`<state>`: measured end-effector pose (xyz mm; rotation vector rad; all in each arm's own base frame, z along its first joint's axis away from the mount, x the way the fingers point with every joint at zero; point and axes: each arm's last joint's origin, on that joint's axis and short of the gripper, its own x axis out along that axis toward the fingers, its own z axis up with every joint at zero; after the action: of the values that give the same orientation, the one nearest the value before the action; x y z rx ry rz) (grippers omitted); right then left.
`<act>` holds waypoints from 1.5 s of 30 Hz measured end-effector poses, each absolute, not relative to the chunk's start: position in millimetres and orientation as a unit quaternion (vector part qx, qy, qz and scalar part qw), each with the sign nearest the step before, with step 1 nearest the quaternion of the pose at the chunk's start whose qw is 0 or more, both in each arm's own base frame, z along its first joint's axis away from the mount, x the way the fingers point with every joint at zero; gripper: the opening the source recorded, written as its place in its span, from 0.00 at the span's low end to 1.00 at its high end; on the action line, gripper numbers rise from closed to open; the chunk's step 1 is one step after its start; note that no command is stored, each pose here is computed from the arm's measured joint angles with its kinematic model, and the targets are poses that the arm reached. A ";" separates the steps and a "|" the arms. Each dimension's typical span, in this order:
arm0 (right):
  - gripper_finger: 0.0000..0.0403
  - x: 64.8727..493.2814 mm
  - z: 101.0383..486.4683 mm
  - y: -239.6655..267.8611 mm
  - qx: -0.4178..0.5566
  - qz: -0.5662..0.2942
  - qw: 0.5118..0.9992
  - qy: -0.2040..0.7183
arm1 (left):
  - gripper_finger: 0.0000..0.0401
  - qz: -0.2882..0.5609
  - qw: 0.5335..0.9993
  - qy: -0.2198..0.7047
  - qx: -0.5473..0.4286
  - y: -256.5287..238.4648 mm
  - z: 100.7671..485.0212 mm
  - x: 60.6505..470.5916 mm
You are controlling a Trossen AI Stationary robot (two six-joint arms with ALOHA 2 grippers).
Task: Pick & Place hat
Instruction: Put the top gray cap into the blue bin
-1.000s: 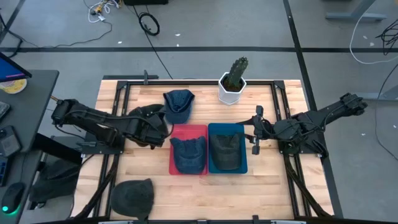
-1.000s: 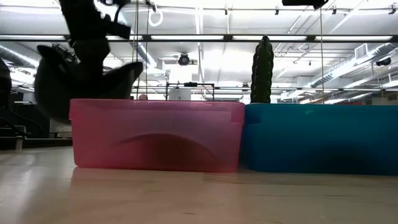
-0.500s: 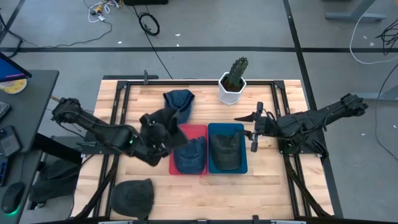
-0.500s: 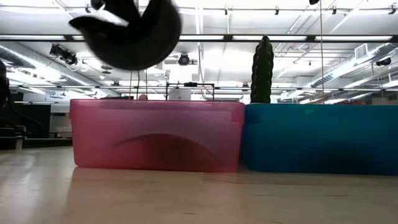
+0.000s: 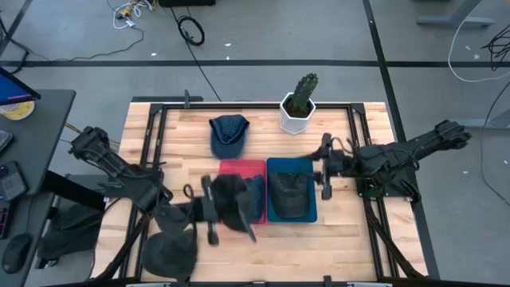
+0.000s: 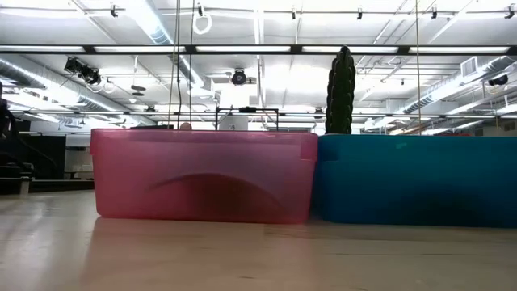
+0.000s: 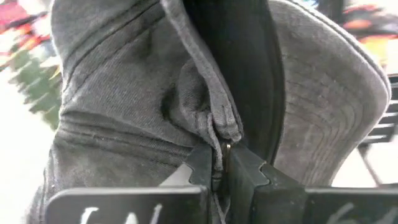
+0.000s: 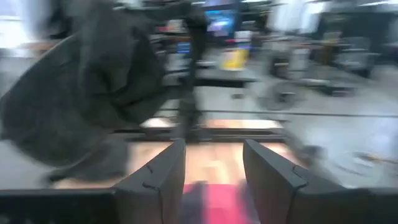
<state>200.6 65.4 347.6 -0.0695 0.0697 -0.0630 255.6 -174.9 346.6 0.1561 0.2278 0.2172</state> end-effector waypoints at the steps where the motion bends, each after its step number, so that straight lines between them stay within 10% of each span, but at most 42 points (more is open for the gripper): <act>1: 0.41 202.9 346.2 67.9 -0.033 -0.005 0.999 0.036 | 0.07 0.091 0.987 0.105 0.084 -180.1 346.3 258.3; 24: 0.41 203.3 338.9 107.0 -0.078 0.271 0.959 0.024 | 0.07 -0.183 0.980 0.018 0.073 -215.2 338.6 284.3; 45: 0.41 246.7 319.7 139.6 -0.208 0.227 0.948 -0.078 | 0.07 -0.253 0.966 0.001 0.044 -200.2 338.0 302.0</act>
<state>246.7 139.6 319.7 -0.4228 -0.1583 0.4616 302.0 -200.2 338.0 0.0889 0.0011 -0.5120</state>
